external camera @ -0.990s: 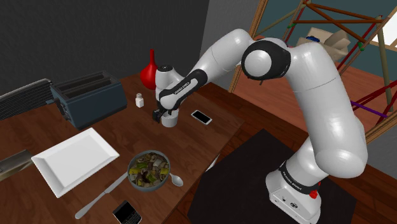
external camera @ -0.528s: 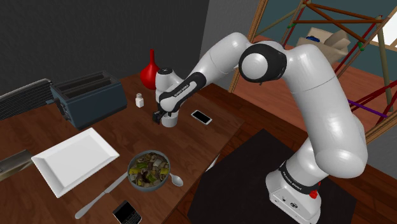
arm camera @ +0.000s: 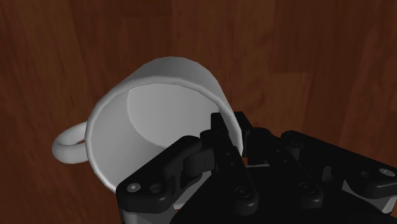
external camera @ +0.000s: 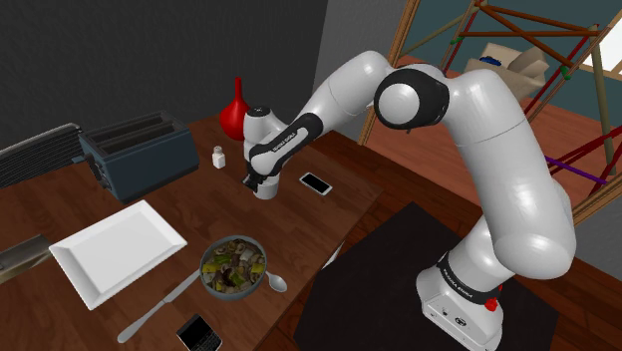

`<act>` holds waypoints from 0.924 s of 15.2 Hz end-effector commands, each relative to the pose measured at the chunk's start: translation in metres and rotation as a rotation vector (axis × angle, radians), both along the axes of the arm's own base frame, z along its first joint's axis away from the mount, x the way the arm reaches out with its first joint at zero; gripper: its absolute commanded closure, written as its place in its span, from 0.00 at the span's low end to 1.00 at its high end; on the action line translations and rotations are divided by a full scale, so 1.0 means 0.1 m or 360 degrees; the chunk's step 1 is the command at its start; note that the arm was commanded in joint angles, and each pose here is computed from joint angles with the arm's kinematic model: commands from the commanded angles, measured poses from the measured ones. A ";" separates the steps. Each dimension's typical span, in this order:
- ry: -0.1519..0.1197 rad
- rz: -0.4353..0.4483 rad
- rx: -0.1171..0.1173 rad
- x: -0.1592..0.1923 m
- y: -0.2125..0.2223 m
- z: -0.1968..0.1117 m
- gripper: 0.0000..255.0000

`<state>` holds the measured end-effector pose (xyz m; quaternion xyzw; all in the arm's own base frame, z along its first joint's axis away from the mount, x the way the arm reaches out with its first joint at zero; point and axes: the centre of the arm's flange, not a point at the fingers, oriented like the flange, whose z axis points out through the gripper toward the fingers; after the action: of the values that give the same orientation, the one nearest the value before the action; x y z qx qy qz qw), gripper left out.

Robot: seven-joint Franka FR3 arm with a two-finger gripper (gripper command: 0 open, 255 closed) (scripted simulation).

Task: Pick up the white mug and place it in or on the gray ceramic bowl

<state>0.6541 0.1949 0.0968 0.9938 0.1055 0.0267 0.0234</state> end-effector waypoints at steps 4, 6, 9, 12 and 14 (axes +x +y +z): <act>0.0000 0.0000 0.0000 0.00 0.00 0.00 1.00; 0.0000 0.0000 0.0000 0.00 0.00 0.11 1.00; 0.0000 0.0000 0.0000 0.00 0.00 0.26 1.00; 0.0000 0.0000 0.0000 0.00 0.00 0.42 1.00; 0.0000 0.0000 0.0000 0.00 0.00 0.53 1.00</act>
<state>0.6543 0.1942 0.1442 0.9938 0.1055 0.0267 0.0233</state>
